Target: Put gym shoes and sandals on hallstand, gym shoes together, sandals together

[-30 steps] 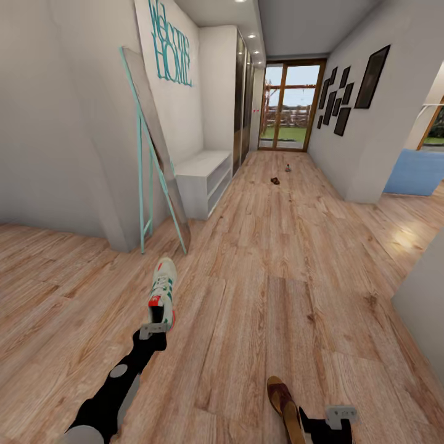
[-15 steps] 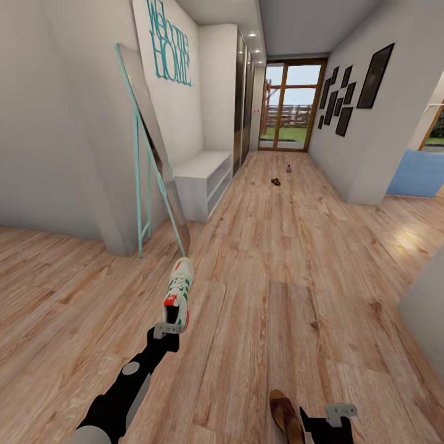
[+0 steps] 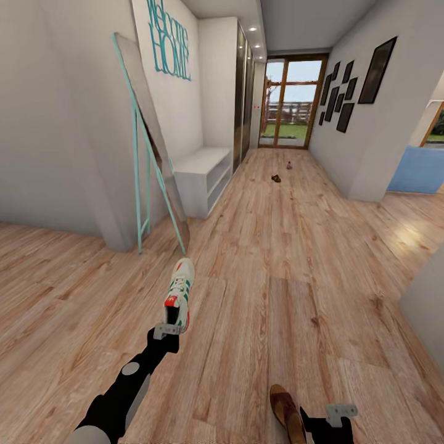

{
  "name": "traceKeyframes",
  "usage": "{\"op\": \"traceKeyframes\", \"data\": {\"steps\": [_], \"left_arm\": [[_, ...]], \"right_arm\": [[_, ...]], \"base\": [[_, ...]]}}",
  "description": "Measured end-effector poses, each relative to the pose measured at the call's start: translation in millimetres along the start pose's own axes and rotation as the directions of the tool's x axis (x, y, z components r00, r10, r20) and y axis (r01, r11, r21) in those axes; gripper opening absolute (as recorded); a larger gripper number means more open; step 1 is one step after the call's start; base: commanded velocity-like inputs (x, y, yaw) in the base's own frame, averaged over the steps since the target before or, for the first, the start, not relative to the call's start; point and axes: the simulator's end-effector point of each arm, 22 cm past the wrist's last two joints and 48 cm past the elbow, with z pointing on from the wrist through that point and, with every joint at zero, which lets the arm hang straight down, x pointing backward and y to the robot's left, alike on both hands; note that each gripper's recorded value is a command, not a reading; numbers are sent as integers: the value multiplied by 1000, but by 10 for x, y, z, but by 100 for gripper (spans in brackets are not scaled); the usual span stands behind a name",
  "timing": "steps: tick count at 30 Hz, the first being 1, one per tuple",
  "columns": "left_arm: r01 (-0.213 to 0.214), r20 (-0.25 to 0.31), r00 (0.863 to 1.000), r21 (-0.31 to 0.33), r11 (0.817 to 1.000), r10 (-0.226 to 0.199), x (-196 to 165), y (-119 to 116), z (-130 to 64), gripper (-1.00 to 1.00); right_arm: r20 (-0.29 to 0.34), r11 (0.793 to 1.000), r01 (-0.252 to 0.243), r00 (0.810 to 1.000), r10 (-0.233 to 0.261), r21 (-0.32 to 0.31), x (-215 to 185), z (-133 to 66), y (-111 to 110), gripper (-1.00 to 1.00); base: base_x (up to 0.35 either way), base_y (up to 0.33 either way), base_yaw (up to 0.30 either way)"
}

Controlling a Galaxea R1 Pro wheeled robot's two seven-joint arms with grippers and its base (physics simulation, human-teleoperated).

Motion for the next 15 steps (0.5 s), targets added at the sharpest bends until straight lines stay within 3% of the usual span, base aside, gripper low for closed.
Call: {"op": "traceKeyframes", "data": {"steps": [5, 8, 11, 15], "left_arm": [[5, -16, 1000, 5, 1000, -5, 168, -20, 41, -100], [1, -57, 998, 15, 1000, 0, 332, -57, 68, -100], [-50, -121, 991, 65, 997, 58, 534, -246, 96, -100], [-59, -133, 989, 77, 995, 69, 672, -285, 122, -100]], "right_arm": [[-7, 1000, 0, 1000, 0, 0, 132, 62, -2, 100], [-12, 1000, 0, 1000, 0, 1, 214, 97, -3, 100], [-16, 1000, -1, 1000, 1, 1, 293, 134, -4, 100], [-23, 1000, 0, 1000, 0, 1, 402, 182, -4, 100]], "base": [[0, 0, 0], [0, 0, 0], [0, 0, 0], [0, 0, 0]]}}
